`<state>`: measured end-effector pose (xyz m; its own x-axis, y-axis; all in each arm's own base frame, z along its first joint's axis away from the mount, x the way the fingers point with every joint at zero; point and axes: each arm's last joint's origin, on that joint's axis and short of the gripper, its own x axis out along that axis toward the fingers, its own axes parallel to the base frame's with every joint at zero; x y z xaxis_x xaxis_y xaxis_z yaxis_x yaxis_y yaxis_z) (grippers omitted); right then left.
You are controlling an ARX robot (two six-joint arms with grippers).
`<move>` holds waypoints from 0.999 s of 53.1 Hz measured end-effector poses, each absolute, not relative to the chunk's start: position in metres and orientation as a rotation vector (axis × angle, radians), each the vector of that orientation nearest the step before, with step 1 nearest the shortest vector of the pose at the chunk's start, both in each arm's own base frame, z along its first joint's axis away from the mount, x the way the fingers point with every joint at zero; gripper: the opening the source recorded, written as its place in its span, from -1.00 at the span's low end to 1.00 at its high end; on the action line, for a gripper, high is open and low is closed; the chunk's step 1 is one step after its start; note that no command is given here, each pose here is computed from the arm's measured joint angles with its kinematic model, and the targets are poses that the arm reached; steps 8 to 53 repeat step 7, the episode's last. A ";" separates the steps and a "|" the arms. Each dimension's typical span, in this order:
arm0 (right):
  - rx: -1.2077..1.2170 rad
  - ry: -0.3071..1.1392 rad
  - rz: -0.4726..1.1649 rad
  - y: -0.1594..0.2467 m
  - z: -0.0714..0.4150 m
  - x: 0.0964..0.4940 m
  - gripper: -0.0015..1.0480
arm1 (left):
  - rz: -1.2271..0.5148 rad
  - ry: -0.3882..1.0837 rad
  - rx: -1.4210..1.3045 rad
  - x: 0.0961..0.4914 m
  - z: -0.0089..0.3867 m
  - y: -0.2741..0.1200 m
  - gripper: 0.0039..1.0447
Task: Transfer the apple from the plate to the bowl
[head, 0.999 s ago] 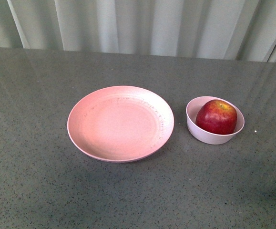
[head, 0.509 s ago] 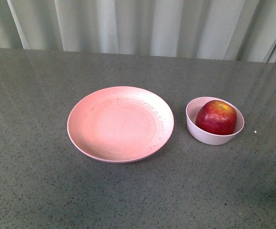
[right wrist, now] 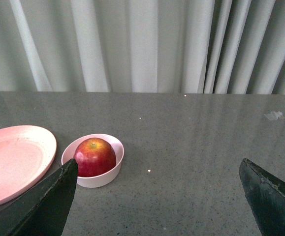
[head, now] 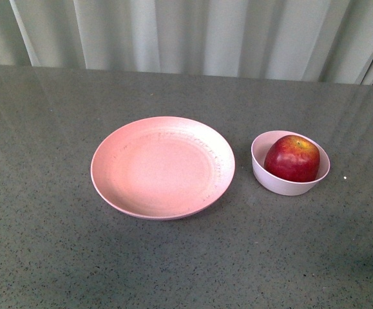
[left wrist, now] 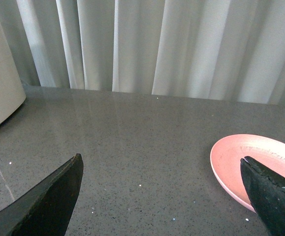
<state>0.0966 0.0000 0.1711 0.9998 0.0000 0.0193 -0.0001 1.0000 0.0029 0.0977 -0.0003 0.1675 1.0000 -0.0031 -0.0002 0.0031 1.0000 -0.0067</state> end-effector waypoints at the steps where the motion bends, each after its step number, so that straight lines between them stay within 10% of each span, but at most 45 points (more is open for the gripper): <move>1: 0.003 -0.019 0.000 0.000 0.171 0.097 0.83 | -0.003 0.000 -0.007 0.098 0.167 0.000 0.83; 53: 0.003 -0.019 0.000 0.000 0.171 0.097 0.83 | -0.003 0.000 -0.007 0.098 0.167 0.000 0.83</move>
